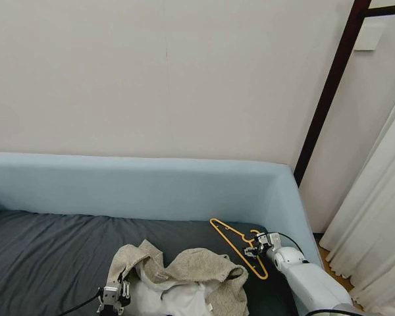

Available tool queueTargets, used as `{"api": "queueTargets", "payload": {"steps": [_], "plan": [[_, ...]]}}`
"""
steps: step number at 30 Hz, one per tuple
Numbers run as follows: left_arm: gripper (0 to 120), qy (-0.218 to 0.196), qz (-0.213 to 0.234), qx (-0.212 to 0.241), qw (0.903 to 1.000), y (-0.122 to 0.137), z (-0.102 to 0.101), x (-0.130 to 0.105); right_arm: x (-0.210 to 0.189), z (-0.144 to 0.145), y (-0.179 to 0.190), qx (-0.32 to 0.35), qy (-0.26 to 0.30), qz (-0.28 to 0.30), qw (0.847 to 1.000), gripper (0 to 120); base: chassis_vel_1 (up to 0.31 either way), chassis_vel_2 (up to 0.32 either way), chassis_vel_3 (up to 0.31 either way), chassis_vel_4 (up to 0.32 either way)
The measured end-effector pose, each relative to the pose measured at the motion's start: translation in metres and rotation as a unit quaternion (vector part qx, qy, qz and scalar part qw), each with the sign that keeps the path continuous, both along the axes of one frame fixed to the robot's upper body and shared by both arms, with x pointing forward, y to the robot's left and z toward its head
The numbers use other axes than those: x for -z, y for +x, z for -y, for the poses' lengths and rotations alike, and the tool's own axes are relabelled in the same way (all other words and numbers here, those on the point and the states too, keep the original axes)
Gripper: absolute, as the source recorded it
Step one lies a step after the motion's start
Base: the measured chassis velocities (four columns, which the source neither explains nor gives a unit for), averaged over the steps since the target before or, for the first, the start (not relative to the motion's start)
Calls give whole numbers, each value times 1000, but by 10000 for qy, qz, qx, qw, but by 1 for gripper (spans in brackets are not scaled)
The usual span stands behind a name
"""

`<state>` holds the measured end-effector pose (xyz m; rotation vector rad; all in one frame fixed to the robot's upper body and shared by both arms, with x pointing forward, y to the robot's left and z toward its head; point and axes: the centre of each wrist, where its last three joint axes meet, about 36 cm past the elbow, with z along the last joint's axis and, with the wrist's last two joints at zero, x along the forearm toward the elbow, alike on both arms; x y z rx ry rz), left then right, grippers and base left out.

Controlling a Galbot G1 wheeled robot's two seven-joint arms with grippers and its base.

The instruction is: Pick up the clothes from the sofa and hang them on the clothes hanger.

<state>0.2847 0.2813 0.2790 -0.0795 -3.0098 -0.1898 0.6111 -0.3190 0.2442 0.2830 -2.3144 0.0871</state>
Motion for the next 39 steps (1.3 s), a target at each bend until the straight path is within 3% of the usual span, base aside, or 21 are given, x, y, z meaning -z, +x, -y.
{"api": "queueTargets", "payload": {"steps": [19, 33, 36, 39], "plan": [[1, 6, 3, -22, 10000, 2, -3, 4, 12, 3, -7, 4, 103, -116, 9999, 7, 0, 0, 0, 0], [1, 14, 7, -23, 10000, 2, -4, 5, -2, -5, -14, 11, 141, 287, 9995, 6, 0, 0, 0, 0], [1, 11, 5, -24, 10000, 2, -5, 5, -18, -10, -15, -256, -40, 926, 9954, 6, 0, 0, 0, 0], [1, 26, -29, -18, 10000, 2, -8, 6, -48, -23, -31, -658, -287, 1889, 9794, 6, 0, 0, 0, 0]]}}
